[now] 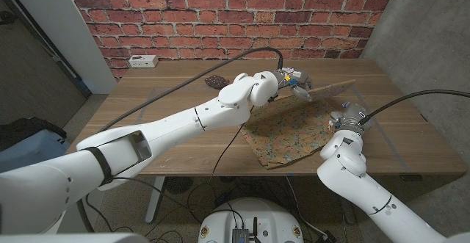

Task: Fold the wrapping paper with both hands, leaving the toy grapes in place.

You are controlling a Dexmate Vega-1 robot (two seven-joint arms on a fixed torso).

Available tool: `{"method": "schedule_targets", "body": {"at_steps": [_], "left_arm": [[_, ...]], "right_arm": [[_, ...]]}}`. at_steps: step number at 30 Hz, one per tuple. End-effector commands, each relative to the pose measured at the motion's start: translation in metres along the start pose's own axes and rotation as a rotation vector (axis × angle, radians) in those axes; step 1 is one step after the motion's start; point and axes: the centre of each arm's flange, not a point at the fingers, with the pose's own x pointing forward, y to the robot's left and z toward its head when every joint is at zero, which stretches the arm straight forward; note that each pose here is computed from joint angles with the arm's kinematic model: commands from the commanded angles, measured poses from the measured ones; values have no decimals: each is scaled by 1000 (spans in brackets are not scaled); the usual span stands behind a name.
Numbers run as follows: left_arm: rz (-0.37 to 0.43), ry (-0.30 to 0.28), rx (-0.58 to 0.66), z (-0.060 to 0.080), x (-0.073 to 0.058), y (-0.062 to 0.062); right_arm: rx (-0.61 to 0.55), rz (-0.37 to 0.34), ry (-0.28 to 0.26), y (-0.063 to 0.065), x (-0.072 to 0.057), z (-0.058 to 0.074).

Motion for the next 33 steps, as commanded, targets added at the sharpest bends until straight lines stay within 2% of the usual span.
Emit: {"method": "schedule_targets", "body": {"at_steps": [1,5,14,18,22,23,24,25,27,30,33], "left_arm": [[-46,-9,-19,5,-1,-4],[-73,-24,-63,3,0,-4],[-211,-137,-320,-11,7,-5],[-313,-220,-485,-20,12,-8],[-450,-379,-735,-31,22,-13],[-471,-443,-824,-34,24,-16],[-472,-451,-826,-34,24,-16],[-469,-477,-857,-35,24,-17],[-363,-482,-848,-39,20,-15],[-193,-422,-725,-42,11,-11],[-75,-355,-595,-43,3,-10]], "right_arm": [[-92,-457,65,-62,-14,-3],[-95,-469,74,-65,-15,-4],[-81,-485,58,-68,-17,-6],[-79,-480,53,-68,-17,-6],[-79,-476,48,-68,-16,-5],[-78,-470,41,-68,-16,-5],[-77,-470,40,-68,-16,-5],[-79,-469,34,-68,-16,-4],[-78,-445,6,-68,-14,-3],[-64,-418,-24,-67,-13,-1],[-55,-387,-46,-66,-12,1]]}}
